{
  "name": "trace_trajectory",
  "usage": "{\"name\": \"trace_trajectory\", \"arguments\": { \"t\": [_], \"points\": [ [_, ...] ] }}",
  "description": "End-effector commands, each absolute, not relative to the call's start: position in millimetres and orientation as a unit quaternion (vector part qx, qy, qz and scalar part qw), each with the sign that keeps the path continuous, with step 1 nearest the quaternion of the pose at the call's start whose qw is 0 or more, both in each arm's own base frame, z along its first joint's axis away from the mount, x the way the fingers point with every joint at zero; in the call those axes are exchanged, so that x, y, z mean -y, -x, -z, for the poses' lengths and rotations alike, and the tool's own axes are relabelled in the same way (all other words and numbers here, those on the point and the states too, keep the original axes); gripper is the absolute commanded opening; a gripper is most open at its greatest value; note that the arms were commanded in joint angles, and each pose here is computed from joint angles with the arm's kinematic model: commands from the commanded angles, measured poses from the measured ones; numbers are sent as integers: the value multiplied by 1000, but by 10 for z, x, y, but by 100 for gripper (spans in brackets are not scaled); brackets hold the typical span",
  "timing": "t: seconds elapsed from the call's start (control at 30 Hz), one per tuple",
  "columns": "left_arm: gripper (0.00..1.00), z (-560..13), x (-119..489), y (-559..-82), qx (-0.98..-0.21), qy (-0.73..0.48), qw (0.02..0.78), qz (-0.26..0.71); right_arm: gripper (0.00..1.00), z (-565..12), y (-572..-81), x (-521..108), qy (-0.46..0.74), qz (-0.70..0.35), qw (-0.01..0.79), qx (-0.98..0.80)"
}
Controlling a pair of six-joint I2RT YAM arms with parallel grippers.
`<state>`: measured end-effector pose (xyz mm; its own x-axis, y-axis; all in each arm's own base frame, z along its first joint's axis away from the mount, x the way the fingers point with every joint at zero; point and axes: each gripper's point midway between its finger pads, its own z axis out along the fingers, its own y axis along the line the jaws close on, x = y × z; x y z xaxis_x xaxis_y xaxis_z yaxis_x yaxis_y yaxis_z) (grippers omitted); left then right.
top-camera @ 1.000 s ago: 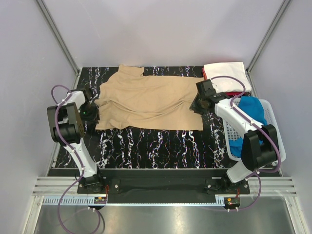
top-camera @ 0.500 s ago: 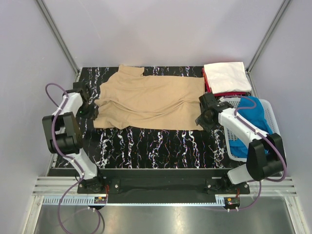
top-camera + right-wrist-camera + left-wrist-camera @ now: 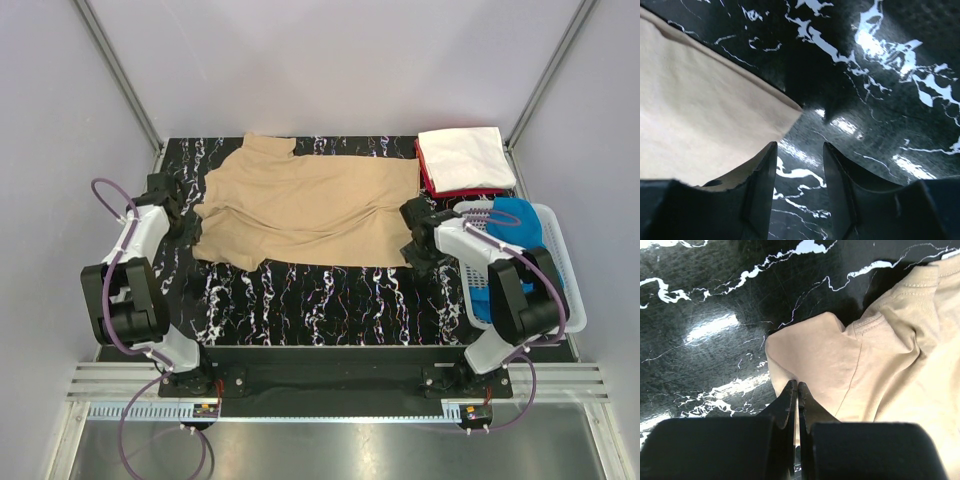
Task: Fold and stack the t-shirts
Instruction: Flatten the tshirt out
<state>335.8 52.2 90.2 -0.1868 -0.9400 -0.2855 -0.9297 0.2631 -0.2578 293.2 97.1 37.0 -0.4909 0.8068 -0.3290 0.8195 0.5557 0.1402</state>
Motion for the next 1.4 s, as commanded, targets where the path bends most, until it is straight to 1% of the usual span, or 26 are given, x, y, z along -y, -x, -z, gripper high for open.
{"name": "trace_trajectory", "arguments": {
  "t": [0.0, 0.3, 0.43, 0.47, 0.53, 0.57, 0.6, 0.63, 0.67, 0.77, 0.8, 0.87, 0.9, 0.97, 1.0, 1.03, 1.07, 1.1, 1.17, 1.2, 1.27, 1.3, 1.37],
  "points": [
    [0, -1025, -479, -3466, -774, 591, 223, 43, 49, -431, -3219, -935, -497, 21, 222, -838],
    [0, -1071, -482, -3478, -773, 588, 233, 49, 46, -196, -3269, -874, -492, 57, 221, -840],
    [0, -1126, -506, -3482, -767, 592, 243, 47, 42, -98, -3209, -859, -495, 65, 210, -841],
    [0, -1146, -505, -3486, -767, 591, 246, 48, 38, -84, -3200, -861, -497, 64, 210, -840],
    [0, -1183, -510, -3496, -766, 590, 250, 51, 25, -46, -3174, -843, -497, 67, 210, -839],
    [0, -1212, -508, -3498, -767, 587, 253, 52, 11, -34, -3175, -837, -497, 67, 212, -839],
    [0, -1234, -513, -3508, -767, 586, 257, 53, 4, -46, -3181, -805, -495, 72, 219, -838],
    [0, -1292, -522, -3519, -765, 584, 265, 55, 0, -69, -3192, -799, -488, 73, 222, -841],
    [0, -1323, -529, -3523, -765, 582, 270, 56, 0, -105, -3204, -790, -480, 73, 226, -845],
    [0, -1545, -561, -3575, -763, 569, 299, 62, 0, -428, -3301, -777, -440, 57, 262, -857],
    [0, -1673, -565, -3620, -761, 563, 314, 68, 0, -682, -3364, -794, -416, 38, 288, -862],
    [0, -1959, -577, -3626, -752, 554, 347, 81, 0, -999, -3423, -800, -390, 16, 318, -864],
    [0, -2144, -592, -3645, -743, 551, 368, 88, 0, -1340, -3472, -817, -378, -10, 349, -857],
    [0, -2510, -575, -3576, -720, 550, 409, 111, 0, -1688, -3444, -806, -342, -24, 375, -861],
    [0, -2686, -555, -3564, -710, 547, 425, 126, 0, -2056, -3437, -848, -322, -58, 404, -854],
    [0, -2852, -537, -3532, -701, 543, 441, 139, 0, -2239, -3421, -865, -312, -74, 419, -849],
    [0, -3104, -502, -3448, -687, 534, 467, 158, 0, -2403, -3379, -865, -304, -86, 431, -845],
    [0, -3324, -454, -3405, -677, 524, 485, 177, 0, -2738, -3321, -870, -292, -114, 459, -831],
    [0, -3685, -392, -3229, -651, 513, 519, 208, 0, -3040, -3228, -874, -275, -140, 485, -818],
    [0, -3846, -357, -3154, -640, 507, 532, 223, 0, -3307, -3121, -884, -256, -165, 508, -806],
    [0, -4153, -293, -2931, -609, 500, 560, 255, 0, -3550, -2986, -873, -240, -186, 529, -792],
    [0, -4309, -258, -2842, -598, 492, 573, 269, 0, -3787, -2847, -861, -232, -209, 548, -776],
    [0, -4570, -183, -2631, -576, 478, 594, 296, 0, -3967, -2701, -846, -223, -227, 560, -765]
  ]
}}
